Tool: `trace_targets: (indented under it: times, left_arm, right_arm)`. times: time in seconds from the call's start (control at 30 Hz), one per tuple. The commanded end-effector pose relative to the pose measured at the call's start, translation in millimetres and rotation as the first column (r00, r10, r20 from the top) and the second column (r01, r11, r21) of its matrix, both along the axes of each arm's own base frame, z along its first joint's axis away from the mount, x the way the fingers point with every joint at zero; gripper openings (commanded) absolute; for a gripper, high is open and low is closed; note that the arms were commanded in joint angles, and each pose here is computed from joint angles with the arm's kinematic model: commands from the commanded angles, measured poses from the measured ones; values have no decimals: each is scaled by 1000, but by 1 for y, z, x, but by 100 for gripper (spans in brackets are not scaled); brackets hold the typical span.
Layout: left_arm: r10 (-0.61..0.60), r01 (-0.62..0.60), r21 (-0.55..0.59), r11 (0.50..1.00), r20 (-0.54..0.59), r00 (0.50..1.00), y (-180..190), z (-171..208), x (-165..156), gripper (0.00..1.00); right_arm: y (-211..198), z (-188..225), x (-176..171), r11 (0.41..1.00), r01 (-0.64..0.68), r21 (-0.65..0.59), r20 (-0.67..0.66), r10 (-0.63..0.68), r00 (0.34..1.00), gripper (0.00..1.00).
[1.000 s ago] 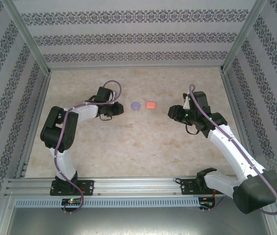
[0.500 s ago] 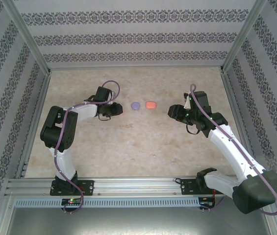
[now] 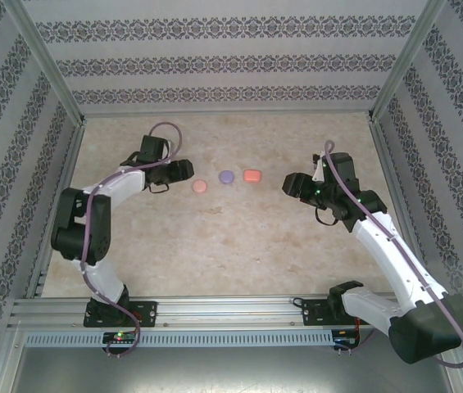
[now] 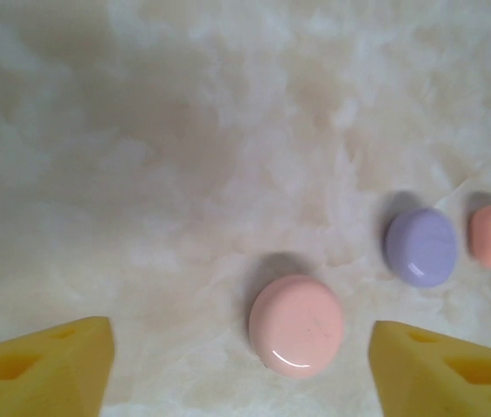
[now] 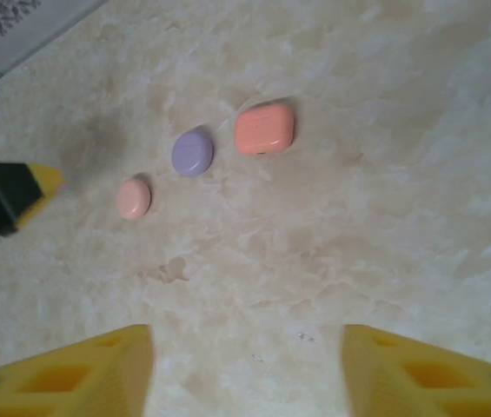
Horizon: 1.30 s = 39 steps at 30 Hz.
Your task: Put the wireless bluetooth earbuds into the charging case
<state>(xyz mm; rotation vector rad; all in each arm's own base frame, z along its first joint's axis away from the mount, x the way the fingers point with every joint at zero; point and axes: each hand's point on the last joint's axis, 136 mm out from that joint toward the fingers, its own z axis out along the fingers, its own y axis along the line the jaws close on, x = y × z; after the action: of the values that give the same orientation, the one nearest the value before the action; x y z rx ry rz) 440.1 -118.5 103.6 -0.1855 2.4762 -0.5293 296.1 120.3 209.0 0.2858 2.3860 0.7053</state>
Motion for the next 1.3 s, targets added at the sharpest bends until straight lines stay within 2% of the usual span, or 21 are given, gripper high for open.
trace_targets:
  times: [0.0,0.03,0.17,0.37,0.47,0.6,0.67,0.77,0.83,0.9,1.03,1.17,1.27]
  left_arm:
    - [14,-18,61,998,75,997,14,35,-4,90]
    - [20,-27,68,997,100,995,17,44,-6,99]
    - [46,-62,73,995,200,979,26,79,-17,100]
    - [64,-96,64,993,391,918,37,135,-44,100]
    - [50,-96,66,993,504,862,41,163,-64,100]
    - [-9,-78,100,992,668,744,44,202,-97,100]
    - [-16,-108,126,986,719,695,52,212,-111,100]
    - [-30,-159,194,968,720,693,65,209,-127,100]
    - [-51,-165,252,954,674,737,71,193,-135,100]
    - [-34,-181,265,947,643,765,77,180,-140,100]
    - [-37,-202,276,940,669,743,81,153,-145,100]
    - [-101,-197,336,921,693,714,79,122,-138,100]
    - [-96,-237,376,896,684,723,86,95,-126,99]
  right_arm:
    - [-6,23,0,1000,4,8,52,-4,999,74]
    - [-9,27,1,1000,12,8,60,-12,998,77]
    - [-16,45,0,1000,21,5,104,-22,994,97]
    - [-31,64,5,996,60,-68,190,-46,981,98]
    - [-46,68,8,984,120,-133,232,-87,969,98]
    - [-69,66,12,952,222,-212,280,-158,947,98]
    - [-80,65,15,931,288,-224,313,-211,926,98]
    - [-94,59,20,901,384,-202,348,-300,888,98]
    - [-101,53,24,881,427,-204,366,-336,868,98]
    - [-103,49,29,871,421,-253,383,-309,871,98]
    - [-110,32,34,830,386,-402,405,-217,888,98]
    - [-115,18,34,795,391,-463,470,-153,869,98]
    - [-123,2,34,773,412,-483,496,-147,856,98]
